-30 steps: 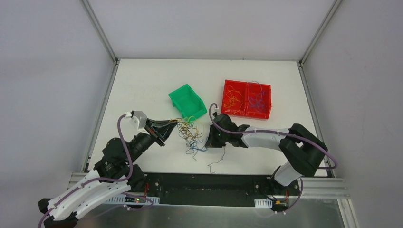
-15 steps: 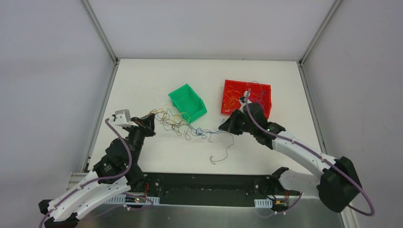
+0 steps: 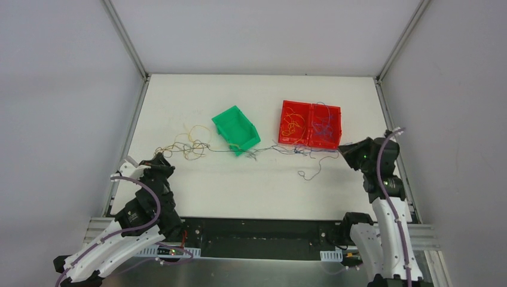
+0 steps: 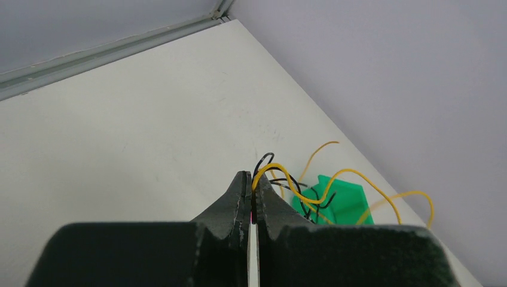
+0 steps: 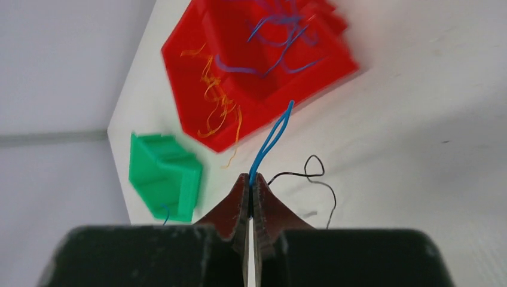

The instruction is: Untangle the cables

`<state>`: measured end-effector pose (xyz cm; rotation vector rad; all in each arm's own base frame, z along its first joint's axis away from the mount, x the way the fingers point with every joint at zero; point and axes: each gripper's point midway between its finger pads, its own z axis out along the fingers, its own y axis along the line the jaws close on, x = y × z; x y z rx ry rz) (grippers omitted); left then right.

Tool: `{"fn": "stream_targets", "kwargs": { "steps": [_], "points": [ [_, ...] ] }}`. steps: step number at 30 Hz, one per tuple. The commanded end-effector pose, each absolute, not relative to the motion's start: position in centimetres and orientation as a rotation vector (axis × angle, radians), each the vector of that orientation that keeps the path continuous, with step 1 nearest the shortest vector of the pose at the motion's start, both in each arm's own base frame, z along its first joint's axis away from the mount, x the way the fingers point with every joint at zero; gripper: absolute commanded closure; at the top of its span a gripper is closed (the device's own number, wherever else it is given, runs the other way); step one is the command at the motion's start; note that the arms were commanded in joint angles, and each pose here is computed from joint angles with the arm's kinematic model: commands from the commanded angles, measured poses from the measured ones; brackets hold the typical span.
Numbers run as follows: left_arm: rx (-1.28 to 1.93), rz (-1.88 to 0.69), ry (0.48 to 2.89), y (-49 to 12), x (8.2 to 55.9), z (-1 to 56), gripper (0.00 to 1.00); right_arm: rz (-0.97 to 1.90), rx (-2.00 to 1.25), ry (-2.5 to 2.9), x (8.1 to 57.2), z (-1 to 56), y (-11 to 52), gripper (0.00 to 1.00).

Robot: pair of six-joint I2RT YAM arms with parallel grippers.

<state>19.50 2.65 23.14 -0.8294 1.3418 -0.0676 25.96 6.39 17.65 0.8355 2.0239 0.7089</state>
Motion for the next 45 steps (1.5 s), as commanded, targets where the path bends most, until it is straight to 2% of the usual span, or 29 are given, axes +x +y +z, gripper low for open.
{"fn": "stream_targets", "kwargs": {
  "steps": [1, 5, 13, 15, 17, 19, 21, 23, 30, 37, 41, 45],
  "points": [
    [-0.913, -0.001, 1.282, 4.4, 18.7, 23.2, 1.0, 0.388, 1.175, 1.893, 23.7, 16.0, -0.8, 1.0],
    [-0.895, -0.022, 1.296, 3.9, 18.9, 23.2, 1.0, 0.274, 1.265, 1.805, 22.4, 16.2, -3.2, 1.0],
    [-0.553, -0.256, 1.519, -2.5, 20.4, 22.8, 1.0, 0.575, 0.919, 1.861, 23.0, 18.8, 2.0, 1.0],
    [-0.504, -0.291, 1.541, -3.4, 20.4, 22.8, 1.0, 0.659, 0.788, 1.874, 22.8, 19.7, 3.7, 0.85],
    [-0.469, -0.332, 1.553, -4.3, 20.3, 23.2, 1.0, 0.73, 0.713, 1.884, 22.5, 20.0, 5.0, 0.62],
    [-0.435, -0.357, 1.566, -4.9, 20.3, 23.5, 1.0, 0.748, 0.682, 1.886, 22.2, 20.1, 5.4, 0.44],
    [-0.408, -0.368, 1.582, -5.5, 20.4, 23.5, 1.0, 0.765, 0.619, 1.87, 21.7, 20.9, 5.9, 0.32],
    [-0.387, -0.381, 1.593, -6.1, 20.4, 23.7, 1.0, 0.801, 0.527, 1.854, 21.1, 21.9, 6.8, 0.31],
    [-0.247, -0.457, 1.602, -8.3, 20.2, 24.6, 1.0, 0.979, 0.225, 1.874, 19.6, 23.5, 11.4, 0.37],
    [-0.18, -0.526, 1.565, -9.5, 19.9, 25.2, 1.0, 0.867, 0.122, 2.02, 21.9, 22.3, 15.1, 0.37],
    [-0.162, -0.542, 1.556, -9.8, 19.8, 25.4, 1.0, 0.797, -0.022, 2.111, 23.4, 21.2, 19.5, 0.36],
    [-0.115, -0.575, 1.55, -10.7, 19.6, 25.7, 1.0, 0.881, -0.306, 2.082, 22.9, 21.0, 25.5, 0.34]
  ]
}}
